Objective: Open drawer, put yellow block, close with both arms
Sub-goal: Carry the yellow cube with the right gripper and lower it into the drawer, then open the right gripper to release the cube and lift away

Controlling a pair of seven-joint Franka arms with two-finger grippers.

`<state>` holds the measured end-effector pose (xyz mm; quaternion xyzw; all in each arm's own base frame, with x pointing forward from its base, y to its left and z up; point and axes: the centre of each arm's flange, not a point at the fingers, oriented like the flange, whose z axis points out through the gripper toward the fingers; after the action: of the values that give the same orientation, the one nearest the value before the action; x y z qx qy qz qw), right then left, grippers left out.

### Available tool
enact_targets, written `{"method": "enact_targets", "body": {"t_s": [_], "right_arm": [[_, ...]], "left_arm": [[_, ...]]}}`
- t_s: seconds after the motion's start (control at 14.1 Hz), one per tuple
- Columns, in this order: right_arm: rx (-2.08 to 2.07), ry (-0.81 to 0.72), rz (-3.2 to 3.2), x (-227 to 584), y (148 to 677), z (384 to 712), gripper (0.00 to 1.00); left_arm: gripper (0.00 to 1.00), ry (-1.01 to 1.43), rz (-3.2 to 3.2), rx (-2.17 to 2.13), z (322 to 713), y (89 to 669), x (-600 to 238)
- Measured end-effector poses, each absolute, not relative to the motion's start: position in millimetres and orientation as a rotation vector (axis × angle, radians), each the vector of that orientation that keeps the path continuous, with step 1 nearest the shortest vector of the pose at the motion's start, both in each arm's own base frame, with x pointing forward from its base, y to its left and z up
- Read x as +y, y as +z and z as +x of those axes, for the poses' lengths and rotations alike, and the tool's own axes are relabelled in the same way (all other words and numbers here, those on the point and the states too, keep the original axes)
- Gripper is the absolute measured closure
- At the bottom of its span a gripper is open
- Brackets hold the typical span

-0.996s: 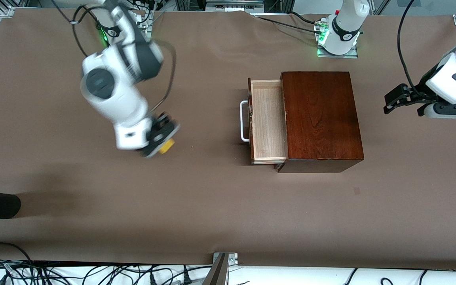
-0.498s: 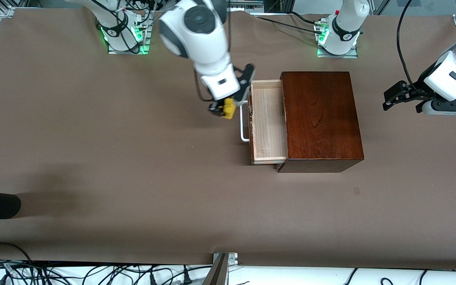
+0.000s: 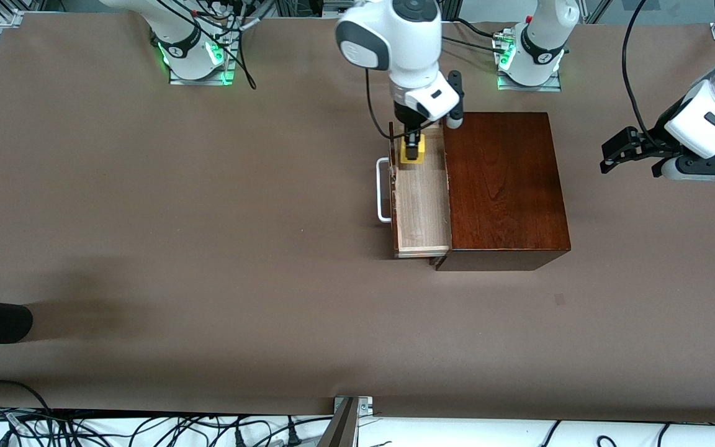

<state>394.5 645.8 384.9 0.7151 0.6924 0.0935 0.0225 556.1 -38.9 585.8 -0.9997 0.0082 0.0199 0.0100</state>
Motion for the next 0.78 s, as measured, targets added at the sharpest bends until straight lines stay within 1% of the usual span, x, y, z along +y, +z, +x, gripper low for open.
{"method": "enact_targets", "body": {"t_s": [0.21,0.78], "right_arm": [[2.18,0.309,2.162,655,361,398,0.44],[2.189,0.239,2.138,651,326,407,0.44]], "left_arm": [[0.0,0.061,-3.121,0.028,556,586,-39],[0.0,0.06,-3.121,0.034,556,586,-39]]}}
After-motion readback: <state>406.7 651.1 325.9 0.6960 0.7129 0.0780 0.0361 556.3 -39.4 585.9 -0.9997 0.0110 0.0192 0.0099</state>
